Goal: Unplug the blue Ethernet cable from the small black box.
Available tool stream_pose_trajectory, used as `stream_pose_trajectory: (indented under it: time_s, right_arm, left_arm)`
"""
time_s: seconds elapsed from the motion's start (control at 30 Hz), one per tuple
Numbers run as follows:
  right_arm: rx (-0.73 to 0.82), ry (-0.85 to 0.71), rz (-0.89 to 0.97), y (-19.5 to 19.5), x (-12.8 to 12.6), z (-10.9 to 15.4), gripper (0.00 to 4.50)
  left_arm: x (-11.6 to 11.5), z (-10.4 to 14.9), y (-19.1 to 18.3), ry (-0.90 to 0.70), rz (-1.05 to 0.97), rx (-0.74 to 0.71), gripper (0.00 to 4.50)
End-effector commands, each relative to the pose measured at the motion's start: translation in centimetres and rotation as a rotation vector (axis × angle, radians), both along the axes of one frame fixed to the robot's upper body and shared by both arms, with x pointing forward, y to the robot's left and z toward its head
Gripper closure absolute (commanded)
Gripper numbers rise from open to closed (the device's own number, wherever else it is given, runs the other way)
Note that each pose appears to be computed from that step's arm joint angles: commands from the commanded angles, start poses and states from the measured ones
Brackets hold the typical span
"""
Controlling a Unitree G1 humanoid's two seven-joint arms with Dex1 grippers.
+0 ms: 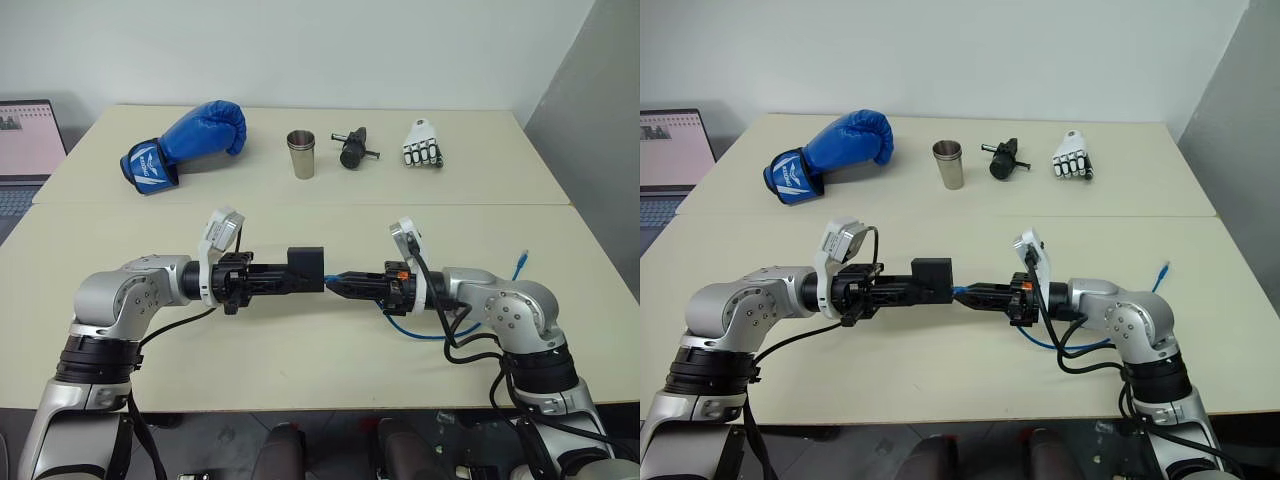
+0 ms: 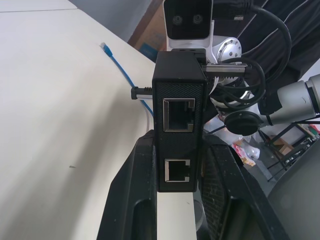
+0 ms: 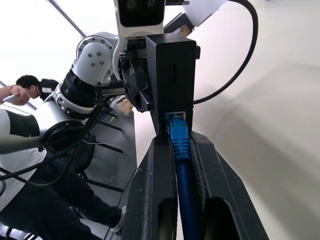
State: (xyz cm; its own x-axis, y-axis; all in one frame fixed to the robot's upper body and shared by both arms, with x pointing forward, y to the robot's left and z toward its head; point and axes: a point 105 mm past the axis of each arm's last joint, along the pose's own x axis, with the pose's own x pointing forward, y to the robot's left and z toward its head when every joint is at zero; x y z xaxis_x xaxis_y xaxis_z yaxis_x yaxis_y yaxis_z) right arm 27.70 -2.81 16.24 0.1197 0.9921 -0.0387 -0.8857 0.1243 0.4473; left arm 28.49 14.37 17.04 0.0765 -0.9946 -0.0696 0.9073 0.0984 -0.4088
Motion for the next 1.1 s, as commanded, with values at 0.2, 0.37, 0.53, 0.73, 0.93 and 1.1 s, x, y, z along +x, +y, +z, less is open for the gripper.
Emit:
stream_pose_trajectory:
  time_s: [0.2, 0.37, 0.53, 0.73, 0.93, 1.1]
  right_arm:
    - [0.022, -0.01, 0.008, -1.5, -0.5, 1.0, 4.46]
    - [0.019, -0.013, -0.005, -1.8, -0.4, 1.0, 4.46]
    - [0.025, -0.033, 0.003, -1.4, -0.6, 1.3, 4.46]
    - [0.034, -0.056, 0.045, -0.4, -1.5, 1.9, 3.71]
    - [0.018, -0.059, 0.089, -0.1, -2.3, 1.9, 2.94]
    - [0.025, -0.049, 0.067, -0.2, -2.0, 1.9, 2.94]
  left_arm:
    - [0.7, 0.7, 1.8, -0.062, 0.064, 0.052, 3.72]
    - [1.0, 0.7, 2.1, -0.067, 0.079, 0.055, 3.72]
    - [1.0, 0.6, 1.7, -0.067, 0.078, 0.048, 3.72]
    - [0.6, 0.5, 1.0, -0.058, 0.049, 0.032, 3.72]
    - [0.6, 0.5, 0.8, -0.054, 0.039, 0.025, 3.72]
    - [0.4, 0.5, 0.6, -0.049, 0.022, 0.026, 3.72]
